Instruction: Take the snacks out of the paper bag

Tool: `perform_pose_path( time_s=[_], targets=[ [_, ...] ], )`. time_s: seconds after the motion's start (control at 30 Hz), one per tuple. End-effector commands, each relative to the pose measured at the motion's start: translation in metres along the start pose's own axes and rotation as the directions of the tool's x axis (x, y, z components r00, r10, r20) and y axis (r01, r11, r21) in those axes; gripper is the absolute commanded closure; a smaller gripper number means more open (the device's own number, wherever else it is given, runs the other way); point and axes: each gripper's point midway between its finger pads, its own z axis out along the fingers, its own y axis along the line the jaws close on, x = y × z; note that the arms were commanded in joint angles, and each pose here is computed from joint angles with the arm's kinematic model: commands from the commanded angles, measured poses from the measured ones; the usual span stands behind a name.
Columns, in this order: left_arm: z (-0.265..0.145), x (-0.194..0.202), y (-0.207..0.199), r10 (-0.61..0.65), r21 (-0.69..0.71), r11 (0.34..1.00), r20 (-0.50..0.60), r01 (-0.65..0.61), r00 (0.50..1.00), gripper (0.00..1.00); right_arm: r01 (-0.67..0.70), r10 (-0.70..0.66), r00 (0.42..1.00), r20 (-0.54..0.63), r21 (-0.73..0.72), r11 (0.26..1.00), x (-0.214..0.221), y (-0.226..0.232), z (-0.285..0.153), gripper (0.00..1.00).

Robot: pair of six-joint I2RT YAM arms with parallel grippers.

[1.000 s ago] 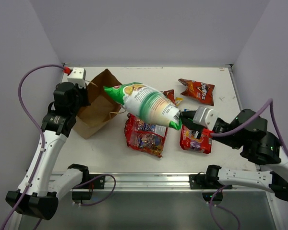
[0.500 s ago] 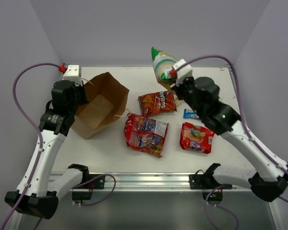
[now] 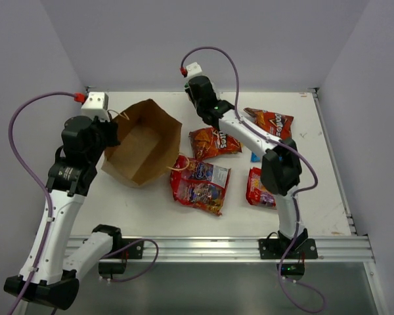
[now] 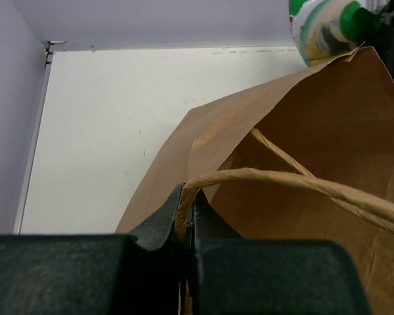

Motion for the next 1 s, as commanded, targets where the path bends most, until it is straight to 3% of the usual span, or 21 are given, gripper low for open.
perform_pose_path(
  time_s=[0.0,0.1,0.2,0.27,0.3,0.33,0.4,0.57,0.6,0.7,0.73,0.93,0.97],
  targets=[
    [-0.012,-0.022,-0.007,-0.010,0.041,0.999,0.064,0.007,0.998,1.00,-0.166,0.155,0.980,0.126,0.085,0.982,-0.053,-0.012,0.011,1.00],
    [-0.013,-0.018,-0.005,-0.001,0.030,1.000,0.053,-0.001,0.999,1.00,-0.180,0.177,0.982,0.068,0.036,0.983,-0.027,0.015,0.035,1.00],
    [-0.012,-0.014,-0.005,-0.006,0.030,1.000,0.043,0.005,0.999,1.00,-0.205,0.208,0.978,0.033,-0.064,0.977,-0.012,0.045,0.041,0.89],
    [-0.010,-0.013,-0.006,-0.013,0.037,0.999,0.036,0.012,0.999,1.00,-0.214,0.219,0.976,0.024,-0.130,0.968,-0.008,0.061,0.040,0.72],
    [-0.009,-0.012,-0.007,-0.020,0.040,0.999,0.029,0.019,0.999,1.00,-0.215,0.222,0.975,0.022,-0.184,0.959,-0.010,0.070,0.038,0.52],
    [-0.007,-0.010,-0.008,-0.025,0.040,0.999,0.018,0.024,1.000,1.00,-0.220,0.228,0.973,0.017,-0.210,0.953,-0.010,0.075,0.036,0.42],
    [-0.006,-0.009,-0.009,-0.042,0.039,0.998,0.005,0.042,0.999,1.00,-0.216,0.230,0.973,0.011,-0.309,0.926,-0.018,0.089,0.025,0.28],
    [-0.003,-0.009,-0.008,-0.076,0.023,0.997,-0.025,0.077,0.997,1.00,-0.231,0.236,0.971,-0.037,-0.394,0.890,-0.020,0.091,-0.008,0.18],
    [-0.002,-0.008,-0.009,-0.086,0.020,0.996,-0.034,0.086,0.996,1.00,-0.245,0.266,0.964,-0.006,-0.404,0.881,-0.039,0.080,-0.028,0.14],
    [-0.001,-0.007,-0.009,-0.109,0.010,0.994,-0.060,0.110,0.992,1.00,-0.289,0.304,0.952,-0.027,-0.406,0.867,-0.034,0.067,-0.053,0.05],
    [0.002,-0.006,-0.008,-0.114,-0.001,0.993,-0.075,0.114,0.991,1.00,-0.309,0.344,0.939,0.009,-0.416,0.855,-0.054,0.052,-0.076,0.02],
    [0.013,-0.014,0.001,-0.131,-0.077,0.990,-0.126,0.122,0.983,1.00,-0.345,0.404,0.911,0.083,-0.385,0.856,-0.078,-0.011,-0.162,0.01],
    [0.014,-0.016,0.004,-0.135,-0.094,0.988,-0.127,0.124,0.983,1.00,-0.353,0.404,0.912,0.070,-0.367,0.861,-0.065,-0.016,-0.166,0.01]
  ],
)
